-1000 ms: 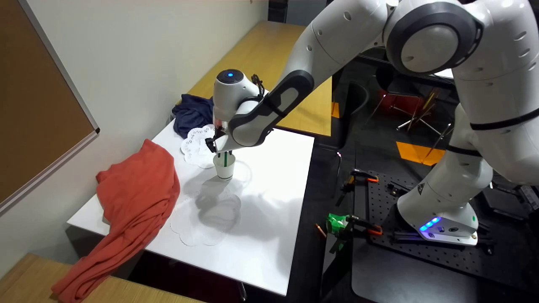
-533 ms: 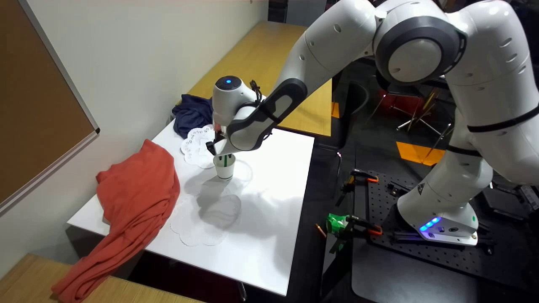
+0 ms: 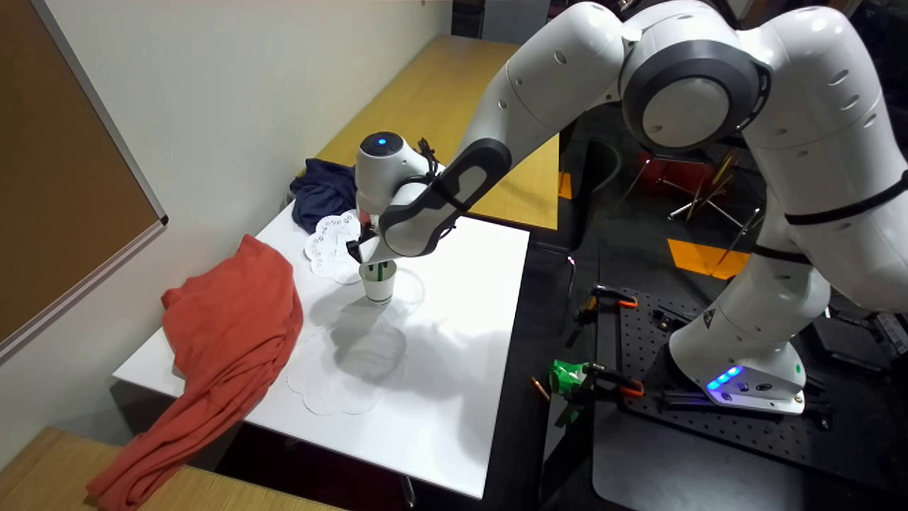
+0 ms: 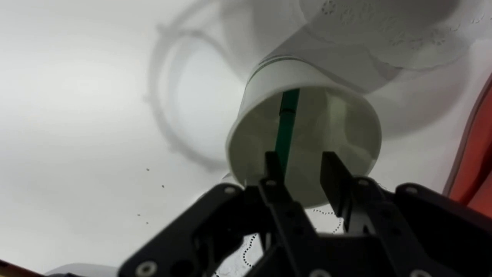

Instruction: Remove the pen out of the cup and put it on the table

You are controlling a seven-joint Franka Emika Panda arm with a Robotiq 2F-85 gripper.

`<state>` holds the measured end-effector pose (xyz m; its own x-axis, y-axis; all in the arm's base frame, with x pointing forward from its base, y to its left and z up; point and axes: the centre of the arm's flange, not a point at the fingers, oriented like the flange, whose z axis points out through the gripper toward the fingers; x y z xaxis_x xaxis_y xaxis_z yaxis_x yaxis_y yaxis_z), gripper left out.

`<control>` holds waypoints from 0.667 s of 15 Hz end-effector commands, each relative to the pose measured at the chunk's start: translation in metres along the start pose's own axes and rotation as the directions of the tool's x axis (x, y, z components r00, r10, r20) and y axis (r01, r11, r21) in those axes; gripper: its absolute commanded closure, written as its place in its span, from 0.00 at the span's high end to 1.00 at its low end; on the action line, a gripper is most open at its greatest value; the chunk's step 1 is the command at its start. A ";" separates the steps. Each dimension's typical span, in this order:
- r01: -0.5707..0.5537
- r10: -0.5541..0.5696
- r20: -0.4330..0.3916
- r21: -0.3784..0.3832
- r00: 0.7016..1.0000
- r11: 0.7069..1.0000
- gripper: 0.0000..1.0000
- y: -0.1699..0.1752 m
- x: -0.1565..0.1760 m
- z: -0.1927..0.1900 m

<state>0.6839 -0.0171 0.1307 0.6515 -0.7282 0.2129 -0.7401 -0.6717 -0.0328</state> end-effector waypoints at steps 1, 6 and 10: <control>-0.026 0.026 0.015 -0.015 1.000 1.000 0.34 -0.004 0.009 0.004; -0.031 0.032 0.018 -0.033 0.999 0.999 0.35 -0.002 0.011 0.012; -0.031 0.032 0.018 -0.045 0.999 0.998 0.37 -0.001 0.012 0.018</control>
<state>0.6857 -0.0258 0.1169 0.6481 -0.7330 0.2063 -0.7481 -0.6636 -0.0076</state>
